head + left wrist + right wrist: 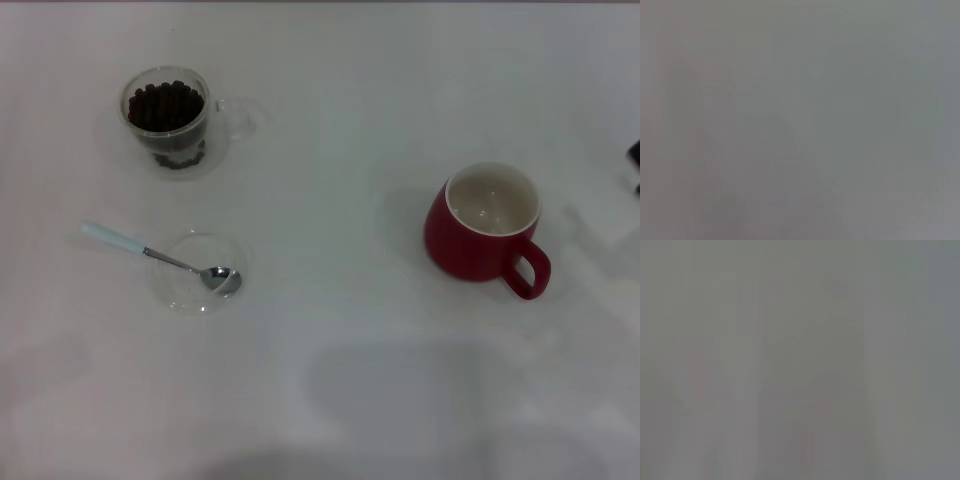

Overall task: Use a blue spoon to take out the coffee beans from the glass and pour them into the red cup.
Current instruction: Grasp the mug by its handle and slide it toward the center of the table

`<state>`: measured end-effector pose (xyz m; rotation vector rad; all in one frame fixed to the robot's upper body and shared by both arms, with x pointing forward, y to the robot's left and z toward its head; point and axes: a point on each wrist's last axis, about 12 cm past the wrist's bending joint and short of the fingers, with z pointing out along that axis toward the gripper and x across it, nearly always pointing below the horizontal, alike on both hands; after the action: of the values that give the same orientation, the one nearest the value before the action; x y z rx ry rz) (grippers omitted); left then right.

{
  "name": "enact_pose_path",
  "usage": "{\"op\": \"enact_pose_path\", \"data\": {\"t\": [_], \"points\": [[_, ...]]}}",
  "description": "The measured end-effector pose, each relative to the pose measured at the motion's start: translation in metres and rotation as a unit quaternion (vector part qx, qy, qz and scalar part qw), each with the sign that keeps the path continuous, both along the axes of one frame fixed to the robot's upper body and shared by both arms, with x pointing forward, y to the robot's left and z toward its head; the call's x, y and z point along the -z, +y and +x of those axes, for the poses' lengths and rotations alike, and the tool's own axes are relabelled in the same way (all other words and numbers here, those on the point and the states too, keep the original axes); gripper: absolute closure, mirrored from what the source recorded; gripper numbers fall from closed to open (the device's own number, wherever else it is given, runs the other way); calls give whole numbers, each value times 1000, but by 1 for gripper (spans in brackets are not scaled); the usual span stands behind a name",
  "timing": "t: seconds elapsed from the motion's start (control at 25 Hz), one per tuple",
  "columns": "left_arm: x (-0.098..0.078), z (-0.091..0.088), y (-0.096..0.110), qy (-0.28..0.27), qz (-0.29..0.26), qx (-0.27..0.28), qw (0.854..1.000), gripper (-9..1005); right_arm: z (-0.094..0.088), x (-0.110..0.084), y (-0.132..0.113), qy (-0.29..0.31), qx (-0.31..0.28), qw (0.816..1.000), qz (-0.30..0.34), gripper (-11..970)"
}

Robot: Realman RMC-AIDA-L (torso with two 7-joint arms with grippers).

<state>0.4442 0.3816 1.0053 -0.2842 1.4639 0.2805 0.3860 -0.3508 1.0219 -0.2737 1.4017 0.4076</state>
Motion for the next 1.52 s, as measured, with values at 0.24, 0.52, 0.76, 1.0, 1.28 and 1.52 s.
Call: {"op": "enact_pose_path", "data": {"t": [0.24, 0.52, 0.76, 1.0, 1.28, 1.52], "points": [[0, 2, -1, 2, 3, 10, 1000, 103, -10, 10, 7, 51, -49, 997, -2, 87], [0, 3, -3, 2, 3, 16, 1000, 104, -6, 23, 21, 97, -85, 992, -14, 88], [0, 3, -4, 4, 4, 19, 1000, 103, 1, 32, 33, 127, -99, 986, -29, 89], [0, 3, -4, 4, 4, 19, 1000, 103, 2, 36, 33, 140, -94, 985, -37, 88], [0, 3, -4, 4, 5, 19, 1000, 103, 0, 40, 31, 152, -88, 984, -43, 89], [0, 4, -4, 4, 4, 20, 1000, 104, -1, 44, 30, 166, -81, 982, -51, 88]]}}
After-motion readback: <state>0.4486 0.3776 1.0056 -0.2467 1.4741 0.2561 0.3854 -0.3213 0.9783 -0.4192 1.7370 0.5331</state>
